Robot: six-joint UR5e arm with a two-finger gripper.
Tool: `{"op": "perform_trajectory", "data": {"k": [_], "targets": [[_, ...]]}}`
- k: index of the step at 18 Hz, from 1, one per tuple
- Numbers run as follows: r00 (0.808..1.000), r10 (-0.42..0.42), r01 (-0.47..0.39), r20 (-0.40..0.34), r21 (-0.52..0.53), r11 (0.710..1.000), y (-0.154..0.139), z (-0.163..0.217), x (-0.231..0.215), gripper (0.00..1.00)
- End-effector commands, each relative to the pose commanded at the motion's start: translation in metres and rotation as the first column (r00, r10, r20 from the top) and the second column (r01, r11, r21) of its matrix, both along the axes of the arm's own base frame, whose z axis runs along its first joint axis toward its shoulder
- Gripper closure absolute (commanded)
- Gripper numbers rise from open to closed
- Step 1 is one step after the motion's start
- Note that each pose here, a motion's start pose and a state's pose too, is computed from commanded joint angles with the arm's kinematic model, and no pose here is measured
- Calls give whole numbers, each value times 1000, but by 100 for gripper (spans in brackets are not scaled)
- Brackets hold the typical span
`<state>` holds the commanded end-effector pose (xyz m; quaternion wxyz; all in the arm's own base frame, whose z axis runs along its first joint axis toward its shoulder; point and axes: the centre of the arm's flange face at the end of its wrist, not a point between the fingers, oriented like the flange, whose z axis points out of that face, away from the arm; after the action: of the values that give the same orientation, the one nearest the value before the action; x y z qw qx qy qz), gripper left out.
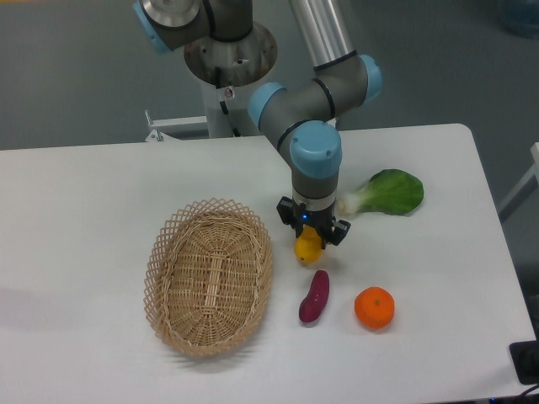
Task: Pick up the mango from the table
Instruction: 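Lift the held mango up and away from the table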
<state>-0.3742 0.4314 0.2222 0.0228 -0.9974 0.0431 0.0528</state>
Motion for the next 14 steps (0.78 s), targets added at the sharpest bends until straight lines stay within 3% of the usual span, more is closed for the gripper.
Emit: {"op": "perform_trajectory", "data": {"k": [4, 6, 8, 14], "targets": [[999, 23, -22, -41, 29, 999, -2, 27, -22, 42], [997, 38, -36, -62, 41, 999, -10, 43, -39, 50], [995, 39, -35, -89, 53, 998, -22, 57, -61, 51], [989, -34, 42, -145, 49, 998, -45, 88, -103, 53]]}}
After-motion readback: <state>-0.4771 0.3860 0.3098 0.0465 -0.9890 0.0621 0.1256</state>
